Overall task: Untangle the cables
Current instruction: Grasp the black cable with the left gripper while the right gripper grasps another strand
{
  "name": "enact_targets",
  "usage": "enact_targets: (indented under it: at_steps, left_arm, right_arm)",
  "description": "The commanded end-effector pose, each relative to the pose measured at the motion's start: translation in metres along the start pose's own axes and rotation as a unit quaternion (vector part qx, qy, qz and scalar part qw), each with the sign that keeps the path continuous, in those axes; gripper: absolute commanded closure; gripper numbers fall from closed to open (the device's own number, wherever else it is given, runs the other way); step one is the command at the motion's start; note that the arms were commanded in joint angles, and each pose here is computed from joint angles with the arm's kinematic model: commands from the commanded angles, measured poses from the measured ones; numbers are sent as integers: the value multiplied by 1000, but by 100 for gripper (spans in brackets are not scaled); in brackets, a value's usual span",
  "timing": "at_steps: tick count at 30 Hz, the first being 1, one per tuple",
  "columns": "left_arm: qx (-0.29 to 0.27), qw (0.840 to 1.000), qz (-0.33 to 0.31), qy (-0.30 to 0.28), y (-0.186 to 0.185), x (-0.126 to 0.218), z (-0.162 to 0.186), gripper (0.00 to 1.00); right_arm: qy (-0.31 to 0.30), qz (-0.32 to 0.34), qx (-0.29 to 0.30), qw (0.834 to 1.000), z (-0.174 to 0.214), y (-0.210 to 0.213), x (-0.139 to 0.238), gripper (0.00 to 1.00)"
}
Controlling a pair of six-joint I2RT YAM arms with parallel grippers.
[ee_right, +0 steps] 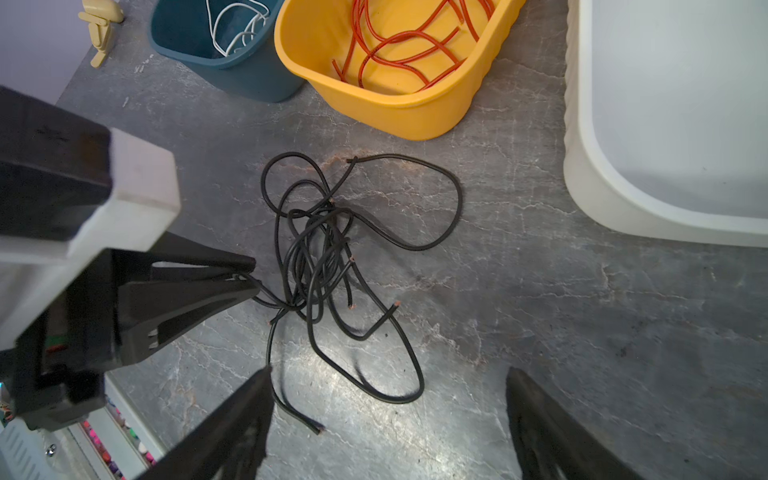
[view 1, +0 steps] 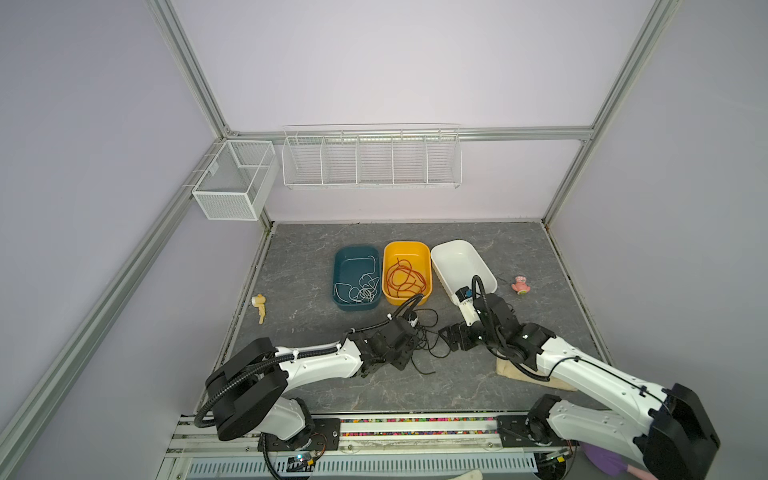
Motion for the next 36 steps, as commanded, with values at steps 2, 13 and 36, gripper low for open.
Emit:
enact_targets:
  at_steps: [2, 13, 36]
  left_arm:
    - [1, 1000, 12, -14, -7, 0, -9, 87]
    - [12, 999, 38, -14, -14, 18, -13, 100]
    - [37, 989, 133, -47, -30, 88, -27, 100]
  right_arm:
    - [-2, -14, -9, 1000, 4, 2, -9, 12]
    - [4, -38, -10, 999, 5, 7, -28, 10]
    - [30, -131, -50, 990, 16, 31, -64, 46]
Point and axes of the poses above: each gripper's point midway between its finger pads, its own x axis back along the fingers, its own y axis along the line the jaws close on, z = x × y, the point moved 3 cm from there along x, back along the fingers, and after that the axes turned 15 degrees about x, right-handed, at the moved point
